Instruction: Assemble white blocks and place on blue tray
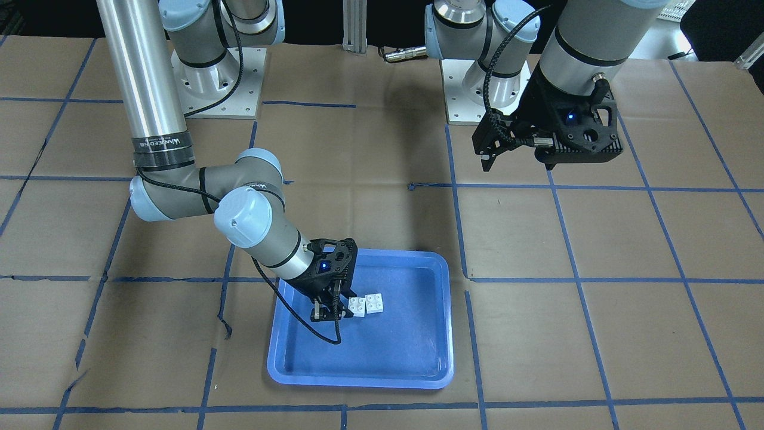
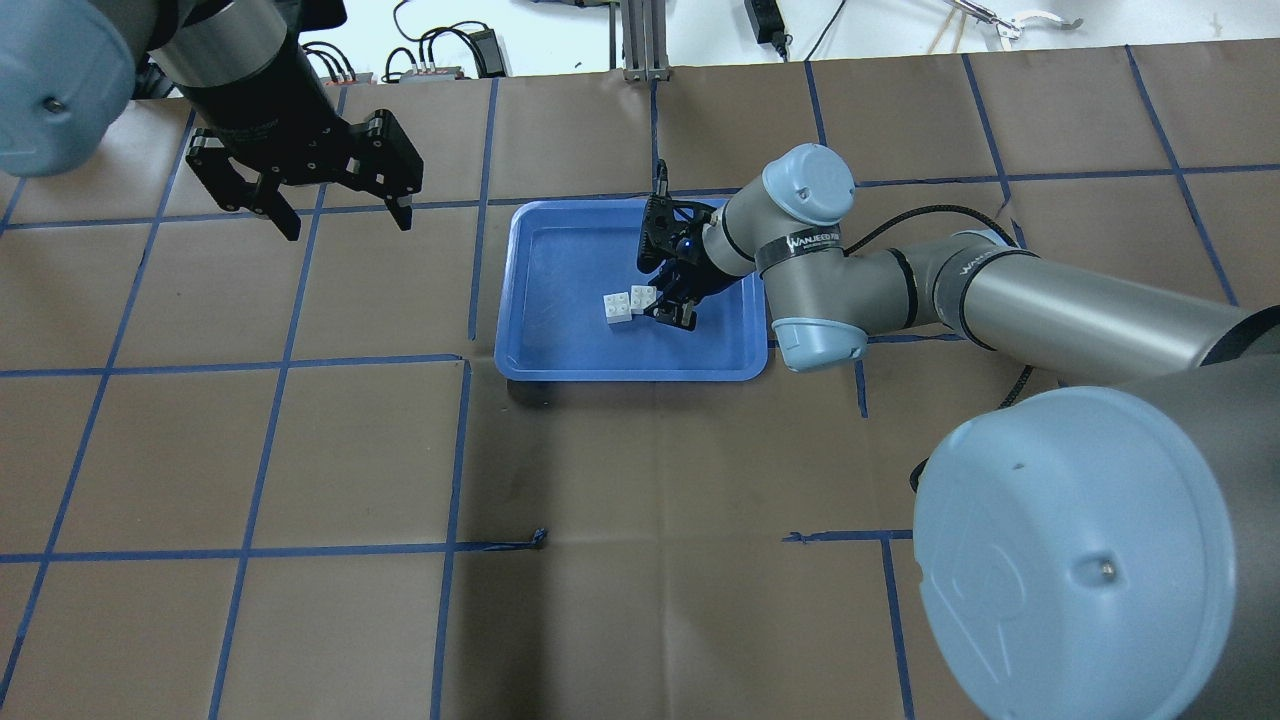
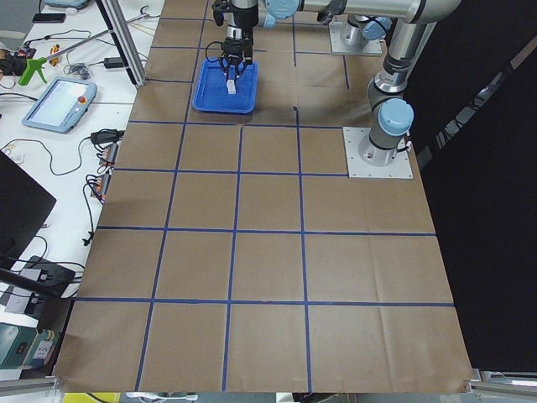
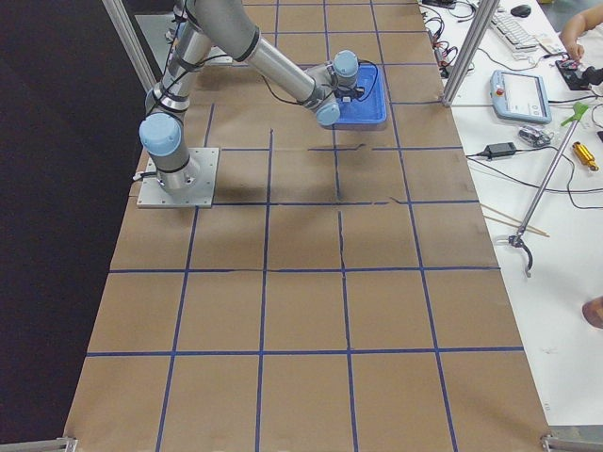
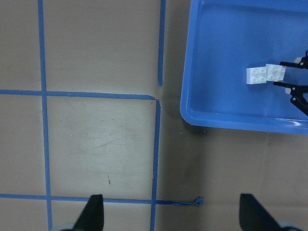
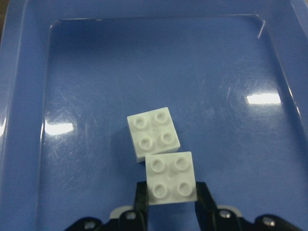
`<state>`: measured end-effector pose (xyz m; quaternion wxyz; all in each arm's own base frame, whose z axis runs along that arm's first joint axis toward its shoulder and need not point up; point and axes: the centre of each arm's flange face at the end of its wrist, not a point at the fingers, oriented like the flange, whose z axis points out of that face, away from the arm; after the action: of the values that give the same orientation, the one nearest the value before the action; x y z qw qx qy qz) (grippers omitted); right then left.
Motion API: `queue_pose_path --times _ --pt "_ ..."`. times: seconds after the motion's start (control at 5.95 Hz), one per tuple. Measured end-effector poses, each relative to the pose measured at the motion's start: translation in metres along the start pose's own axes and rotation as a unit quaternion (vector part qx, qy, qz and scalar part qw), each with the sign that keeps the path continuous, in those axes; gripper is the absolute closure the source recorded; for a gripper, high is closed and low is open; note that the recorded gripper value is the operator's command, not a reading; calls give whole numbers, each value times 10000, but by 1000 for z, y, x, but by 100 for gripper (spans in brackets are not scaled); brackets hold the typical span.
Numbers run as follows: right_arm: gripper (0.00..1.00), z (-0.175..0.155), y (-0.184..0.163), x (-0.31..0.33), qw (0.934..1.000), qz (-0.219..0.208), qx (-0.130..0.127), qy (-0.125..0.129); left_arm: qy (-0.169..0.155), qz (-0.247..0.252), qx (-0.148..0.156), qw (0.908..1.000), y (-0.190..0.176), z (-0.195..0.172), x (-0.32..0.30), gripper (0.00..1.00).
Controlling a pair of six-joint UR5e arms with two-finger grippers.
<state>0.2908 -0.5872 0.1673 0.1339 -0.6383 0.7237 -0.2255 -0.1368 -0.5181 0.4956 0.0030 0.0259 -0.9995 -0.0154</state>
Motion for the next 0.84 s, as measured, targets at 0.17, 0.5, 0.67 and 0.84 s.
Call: queue_pose_path --times 0.17,0.5,0.67,0.84 --pt "76 0 0 0 10000 21 5 7 -4 1 2 10000 0 0 0 0" --pt "76 0 -1 0 10000 29 6 6 -12 2 3 10000 0 0 0 0" --pt "76 0 -1 -1 10000 31 4 0 -14 2 3 10000 0 0 0 0" --pt "76 1 -1 -1 10000 24 5 -6 -19 3 10 10000 1 -1 0 0"
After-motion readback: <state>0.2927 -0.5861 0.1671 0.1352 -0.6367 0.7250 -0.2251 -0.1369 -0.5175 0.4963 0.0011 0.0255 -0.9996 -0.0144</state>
